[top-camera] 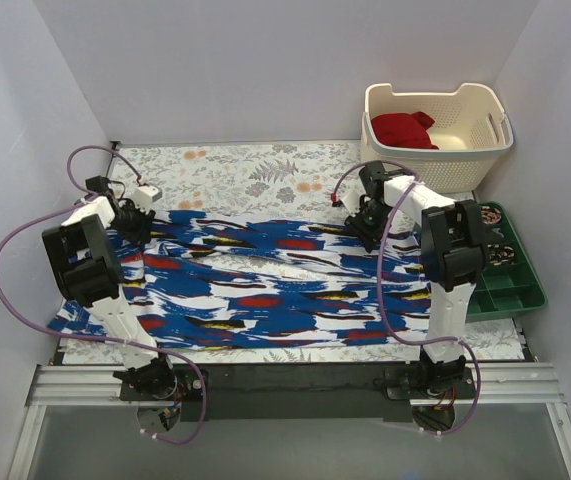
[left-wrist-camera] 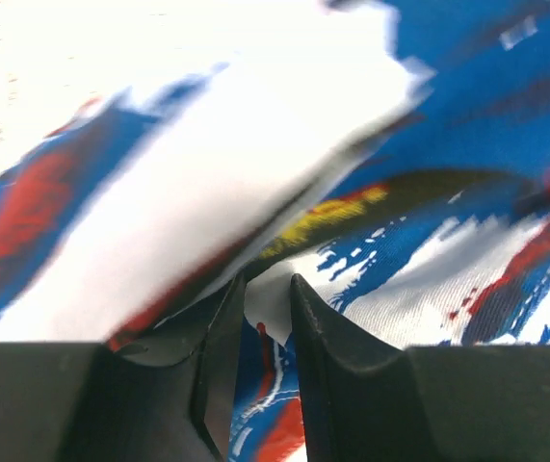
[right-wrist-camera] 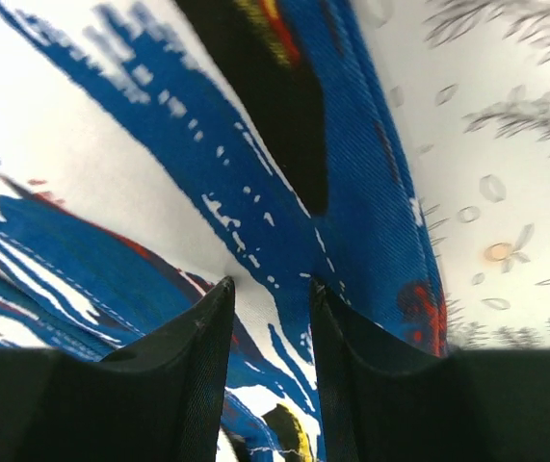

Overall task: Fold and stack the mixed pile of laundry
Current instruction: Flatten out the trousers at the center of the board.

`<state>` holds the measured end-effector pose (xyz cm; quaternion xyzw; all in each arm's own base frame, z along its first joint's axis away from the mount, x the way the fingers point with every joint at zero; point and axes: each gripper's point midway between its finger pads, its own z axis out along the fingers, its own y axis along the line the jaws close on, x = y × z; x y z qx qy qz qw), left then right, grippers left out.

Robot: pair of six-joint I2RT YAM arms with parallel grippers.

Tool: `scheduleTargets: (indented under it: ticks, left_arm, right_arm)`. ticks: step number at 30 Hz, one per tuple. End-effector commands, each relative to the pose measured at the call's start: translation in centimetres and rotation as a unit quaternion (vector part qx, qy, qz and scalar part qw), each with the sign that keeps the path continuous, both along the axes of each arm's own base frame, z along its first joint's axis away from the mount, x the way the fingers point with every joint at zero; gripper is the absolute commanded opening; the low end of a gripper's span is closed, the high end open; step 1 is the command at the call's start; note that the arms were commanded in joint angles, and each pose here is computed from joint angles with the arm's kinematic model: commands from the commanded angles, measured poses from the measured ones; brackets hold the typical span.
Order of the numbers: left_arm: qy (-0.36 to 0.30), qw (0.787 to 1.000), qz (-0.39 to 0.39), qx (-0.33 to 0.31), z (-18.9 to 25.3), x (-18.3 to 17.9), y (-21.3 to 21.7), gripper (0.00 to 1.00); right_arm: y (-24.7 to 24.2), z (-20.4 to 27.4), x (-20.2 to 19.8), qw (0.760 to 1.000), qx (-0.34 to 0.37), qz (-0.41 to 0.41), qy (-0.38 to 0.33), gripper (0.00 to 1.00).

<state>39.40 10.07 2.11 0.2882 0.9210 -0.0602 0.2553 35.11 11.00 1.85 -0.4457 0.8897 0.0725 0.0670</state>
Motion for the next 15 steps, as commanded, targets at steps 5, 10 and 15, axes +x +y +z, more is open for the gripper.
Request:
scheduleTargets:
  ticks: [5,10,15]
  left_arm:
    - [-0.001,0.999,-0.028,0.040,0.5,-0.6,3.3,0.30]
    - [0.055,0.991,-0.091,0.085,-1.4,-5.8,2.9,0.28]
    - [0.105,0.987,-0.070,0.095,-3.1,-9.3,6.0,0.22]
  right_arm:
    - [-0.5,-1.0,5.4,0.998,-0.022,-0.016,-0.052,0.44]
    - [-1.5,-1.1,-0.1,0.999,-0.019,0.044,-0.010,0.46]
    - [-2.2,-2.0,-3.3,0.998,-0.022,0.061,0.021,0.49]
